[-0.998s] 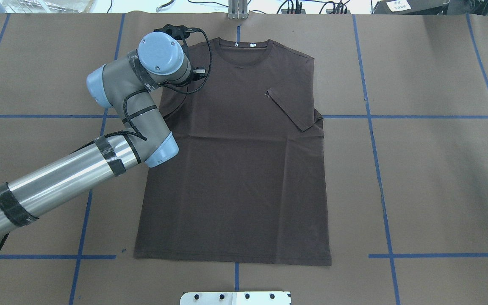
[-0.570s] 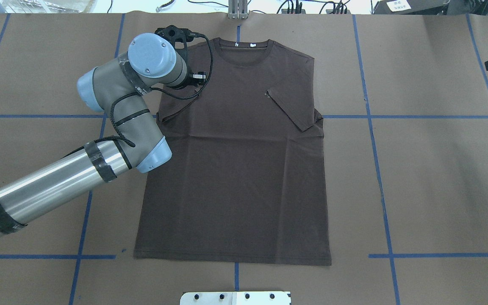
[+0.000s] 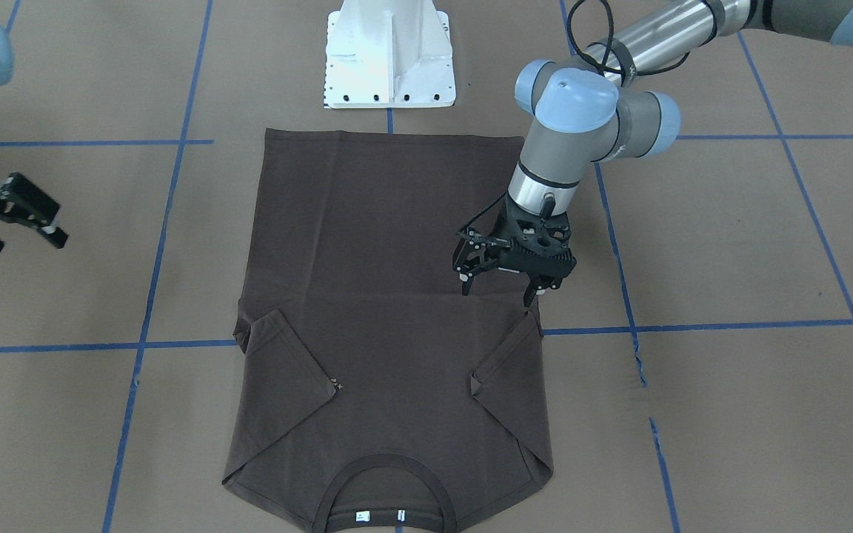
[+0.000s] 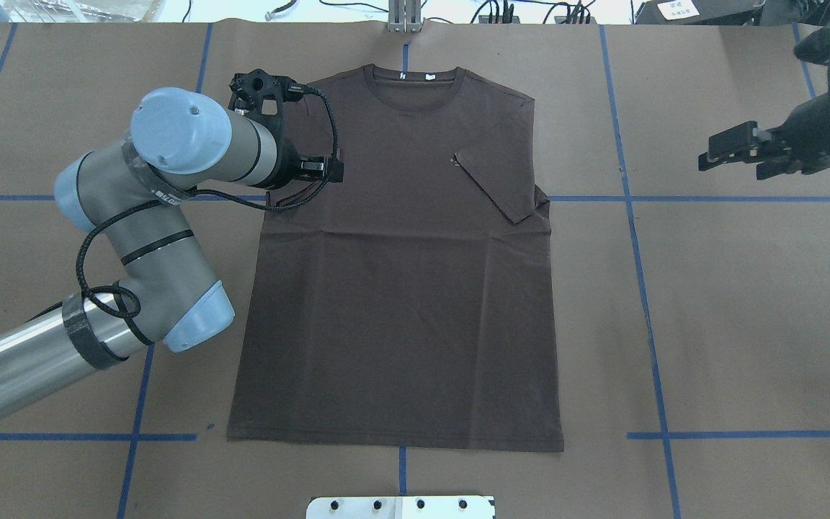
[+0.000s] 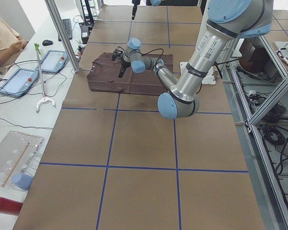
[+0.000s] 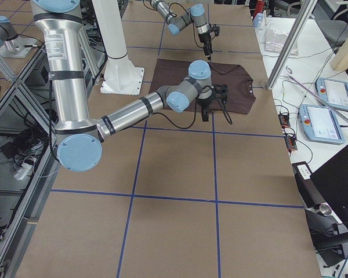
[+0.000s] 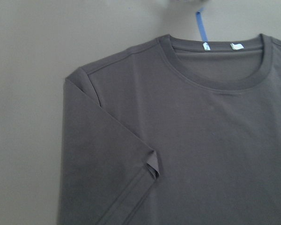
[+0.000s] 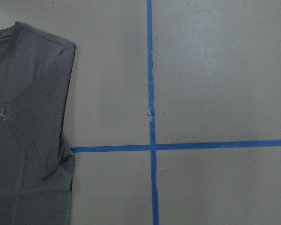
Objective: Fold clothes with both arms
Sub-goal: 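Lower both grippers to the hem corners nearest the robot and grasp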
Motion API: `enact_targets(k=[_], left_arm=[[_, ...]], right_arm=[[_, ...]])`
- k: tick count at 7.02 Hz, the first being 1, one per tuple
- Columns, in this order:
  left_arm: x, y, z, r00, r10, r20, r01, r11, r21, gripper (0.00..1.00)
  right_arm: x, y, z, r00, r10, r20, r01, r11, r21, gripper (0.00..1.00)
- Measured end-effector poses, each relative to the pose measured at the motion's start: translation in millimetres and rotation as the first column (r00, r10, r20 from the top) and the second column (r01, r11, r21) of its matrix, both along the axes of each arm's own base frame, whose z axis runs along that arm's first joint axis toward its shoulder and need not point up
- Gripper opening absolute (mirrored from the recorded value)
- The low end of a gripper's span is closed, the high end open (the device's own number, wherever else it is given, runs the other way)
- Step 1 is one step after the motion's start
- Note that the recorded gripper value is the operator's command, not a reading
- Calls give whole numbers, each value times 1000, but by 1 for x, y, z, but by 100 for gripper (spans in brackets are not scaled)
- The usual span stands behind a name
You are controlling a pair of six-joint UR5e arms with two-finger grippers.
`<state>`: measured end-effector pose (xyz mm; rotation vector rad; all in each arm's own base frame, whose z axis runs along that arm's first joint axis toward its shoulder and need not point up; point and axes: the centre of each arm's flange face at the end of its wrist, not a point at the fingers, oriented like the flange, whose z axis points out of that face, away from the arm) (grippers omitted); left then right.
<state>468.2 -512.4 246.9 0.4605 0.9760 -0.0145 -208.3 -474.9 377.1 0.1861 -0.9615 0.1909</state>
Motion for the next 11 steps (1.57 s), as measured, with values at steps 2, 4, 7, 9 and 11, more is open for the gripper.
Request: enact_targets(k=[2, 4, 7, 9, 11], left_arm=[[-8, 64, 12, 998, 46, -49, -47, 998, -32, 100], [-8, 144, 28, 994, 53, -98, -66, 990, -127, 79], [3, 255, 67, 994, 16, -110, -53, 941, -335, 46], [14, 301, 92, 997, 4, -75, -35, 911, -410, 47], [12, 309, 110, 999, -3, -35, -12, 908, -420, 47]], right_arm=[[-93, 79, -40, 994, 105, 30, -101, 991, -92, 100], [-163, 184, -58, 982, 180, 56, -170, 974, -150, 96], [-191, 276, -59, 975, 207, 73, -192, 966, -172, 97], [-194, 286, -58, 976, 207, 73, -193, 967, -167, 98], [-194, 287, -58, 975, 210, 73, -196, 967, -164, 98]])
